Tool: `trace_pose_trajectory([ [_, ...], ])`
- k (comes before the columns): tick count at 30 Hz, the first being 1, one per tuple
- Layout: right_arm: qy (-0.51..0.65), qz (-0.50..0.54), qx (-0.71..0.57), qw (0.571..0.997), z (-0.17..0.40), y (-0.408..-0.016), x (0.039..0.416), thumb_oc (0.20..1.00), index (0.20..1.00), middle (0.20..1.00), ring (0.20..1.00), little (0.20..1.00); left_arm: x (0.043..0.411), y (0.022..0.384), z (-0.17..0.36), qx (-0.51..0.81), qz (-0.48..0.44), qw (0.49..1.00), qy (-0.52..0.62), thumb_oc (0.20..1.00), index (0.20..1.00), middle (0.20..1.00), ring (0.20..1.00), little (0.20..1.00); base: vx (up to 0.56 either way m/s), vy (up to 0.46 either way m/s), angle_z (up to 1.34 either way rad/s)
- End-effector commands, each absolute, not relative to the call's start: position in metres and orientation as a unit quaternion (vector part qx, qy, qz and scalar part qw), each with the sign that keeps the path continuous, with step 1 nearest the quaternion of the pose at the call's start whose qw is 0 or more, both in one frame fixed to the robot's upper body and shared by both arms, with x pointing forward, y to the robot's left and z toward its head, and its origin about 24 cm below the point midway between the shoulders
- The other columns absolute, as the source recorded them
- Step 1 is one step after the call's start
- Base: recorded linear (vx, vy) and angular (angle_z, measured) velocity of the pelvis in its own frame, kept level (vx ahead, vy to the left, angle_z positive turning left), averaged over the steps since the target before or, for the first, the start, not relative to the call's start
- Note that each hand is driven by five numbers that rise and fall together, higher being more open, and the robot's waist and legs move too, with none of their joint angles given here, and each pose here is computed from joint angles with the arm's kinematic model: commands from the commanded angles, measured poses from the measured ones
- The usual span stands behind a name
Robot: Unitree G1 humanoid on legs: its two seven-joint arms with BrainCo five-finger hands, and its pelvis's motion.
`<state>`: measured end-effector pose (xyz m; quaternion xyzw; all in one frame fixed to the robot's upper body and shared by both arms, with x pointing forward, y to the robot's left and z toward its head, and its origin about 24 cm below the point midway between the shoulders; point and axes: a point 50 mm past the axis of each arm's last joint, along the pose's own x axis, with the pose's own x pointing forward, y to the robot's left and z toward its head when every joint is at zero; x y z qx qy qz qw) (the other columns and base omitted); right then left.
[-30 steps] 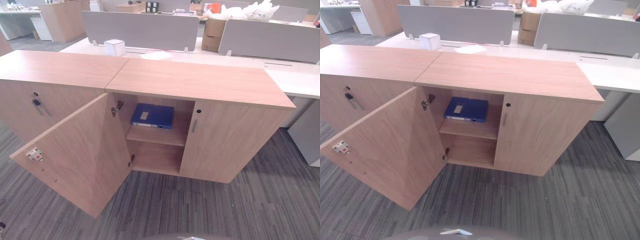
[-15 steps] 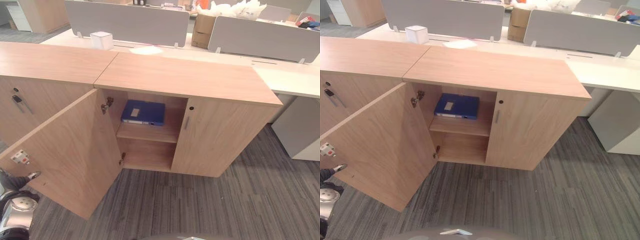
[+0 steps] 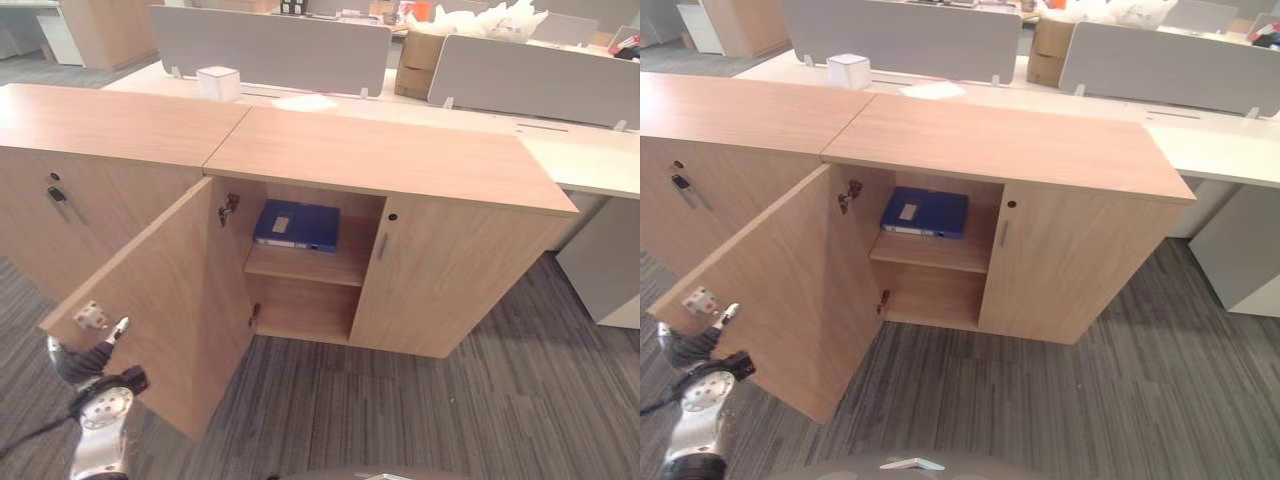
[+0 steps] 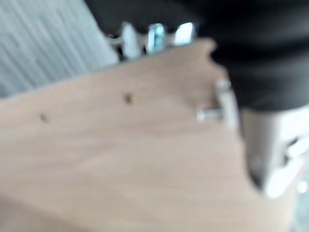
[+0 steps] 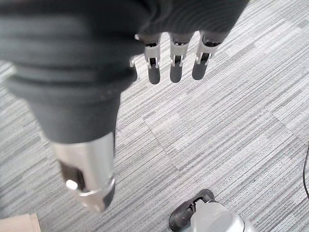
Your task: Put the empty folder in the office cabinet
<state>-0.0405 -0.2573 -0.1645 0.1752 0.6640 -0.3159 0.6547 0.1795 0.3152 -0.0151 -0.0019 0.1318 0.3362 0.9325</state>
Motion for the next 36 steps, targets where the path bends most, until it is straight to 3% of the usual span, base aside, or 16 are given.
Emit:
trace_pose_trajectory([
  [1, 0.674, -0.306, 0.153, 0.654, -0.160, -0.273, -0.028, 1.000, 1.000, 1.000, 1.000, 1.000, 0.238, 0.259, 0.035, -0.153, 0.124, 0.980, -0.014, 1.000, 1.000, 1.000, 1.000, 1.000, -0.02, 0.014, 0.06],
  [8, 0.684, -0.302, 0.155, 0.646, -0.160, -0.272, -0.028, 1.000, 1.000, 1.000, 1.000, 1.000, 0.241, 0.202, 0.036, -0.246, -0.002, 0.969, -0.008, 1.000, 1.000, 1.000, 1.000, 1.000, 0.00, 0.007, 0.04],
  [19, 0.668, -0.304, 0.160, 0.661, -0.164, -0.263, -0.005, 1.000, 1.000, 1.000, 1.000, 1.000, 0.237, 0.142, 0.031, -0.285, -0.135, 0.948, 0.037, 1.000, 1.000, 1.000, 1.000, 1.000, 0.00, -0.007, -0.10],
  [26, 0.664, -0.308, 0.171, 0.659, -0.166, -0.257, -0.001, 1.000, 1.000, 1.000, 1.000, 1.000, 0.231, 0.117, 0.031, -0.275, -0.213, 0.936, 0.056, 1.000, 1.000, 1.000, 1.000, 1.000, 0.00, 0.003, -0.06],
  [36, 0.665, -0.309, 0.174, 0.658, -0.167, -0.254, 0.001, 1.000, 1.000, 1.000, 1.000, 1.000, 0.231, 0.117, 0.025, -0.263, -0.208, 0.940, 0.069, 1.000, 1.000, 1.000, 1.000, 1.000, 0.00, 0.002, -0.06],
])
